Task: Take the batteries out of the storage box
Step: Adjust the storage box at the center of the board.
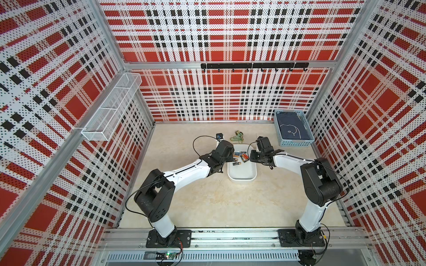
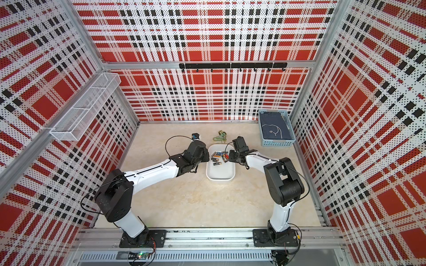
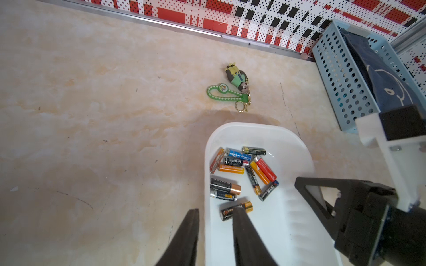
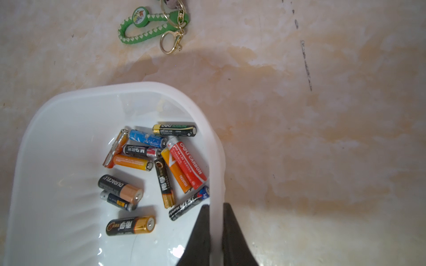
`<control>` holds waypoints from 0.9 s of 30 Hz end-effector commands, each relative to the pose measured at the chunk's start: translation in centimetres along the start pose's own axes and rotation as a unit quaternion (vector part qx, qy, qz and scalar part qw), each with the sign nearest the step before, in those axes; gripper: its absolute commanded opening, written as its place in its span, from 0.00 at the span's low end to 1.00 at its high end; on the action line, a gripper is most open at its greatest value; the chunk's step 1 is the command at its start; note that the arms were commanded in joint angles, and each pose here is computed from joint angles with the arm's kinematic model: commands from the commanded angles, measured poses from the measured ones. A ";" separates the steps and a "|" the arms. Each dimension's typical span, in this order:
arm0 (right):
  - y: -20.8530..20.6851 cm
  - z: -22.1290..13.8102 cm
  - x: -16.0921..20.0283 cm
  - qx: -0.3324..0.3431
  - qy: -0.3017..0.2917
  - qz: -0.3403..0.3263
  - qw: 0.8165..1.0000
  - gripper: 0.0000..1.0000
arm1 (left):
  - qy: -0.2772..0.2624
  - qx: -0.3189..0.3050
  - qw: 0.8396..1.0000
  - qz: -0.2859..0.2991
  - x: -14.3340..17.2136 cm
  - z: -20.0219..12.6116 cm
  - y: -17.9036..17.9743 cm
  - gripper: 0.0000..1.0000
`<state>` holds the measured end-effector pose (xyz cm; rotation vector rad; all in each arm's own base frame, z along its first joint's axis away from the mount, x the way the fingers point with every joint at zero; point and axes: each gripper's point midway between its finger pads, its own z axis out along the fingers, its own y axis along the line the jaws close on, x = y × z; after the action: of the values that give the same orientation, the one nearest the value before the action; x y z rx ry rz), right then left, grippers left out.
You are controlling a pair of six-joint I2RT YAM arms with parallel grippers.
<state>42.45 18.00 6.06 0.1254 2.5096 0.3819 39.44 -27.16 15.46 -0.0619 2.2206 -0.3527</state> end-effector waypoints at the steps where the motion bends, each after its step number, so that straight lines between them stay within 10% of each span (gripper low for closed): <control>1: 0.2 -0.5 0.3 0.003 0.003 0.013 1.000 0.14 | 0.000 -0.011 1.000 0.014 0.1 0.3 0.0 0.31; 13: 1.9 -3.2 -2.5 -0.022 -0.043 -0.028 0.998 0.50 | 0.001 0.043 0.991 0.126 -1.0 0.4 -3.5 0.33; 27: -0.2 -15.9 -3.5 -0.101 -0.260 -0.056 0.959 0.65 | 0.176 0.116 0.899 0.384 2.2 5.6 -6.9 0.52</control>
<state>36.95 14.25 21.22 0.0165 1.9685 0.4989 43.41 -36.07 15.15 0.8124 2.2516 -0.2176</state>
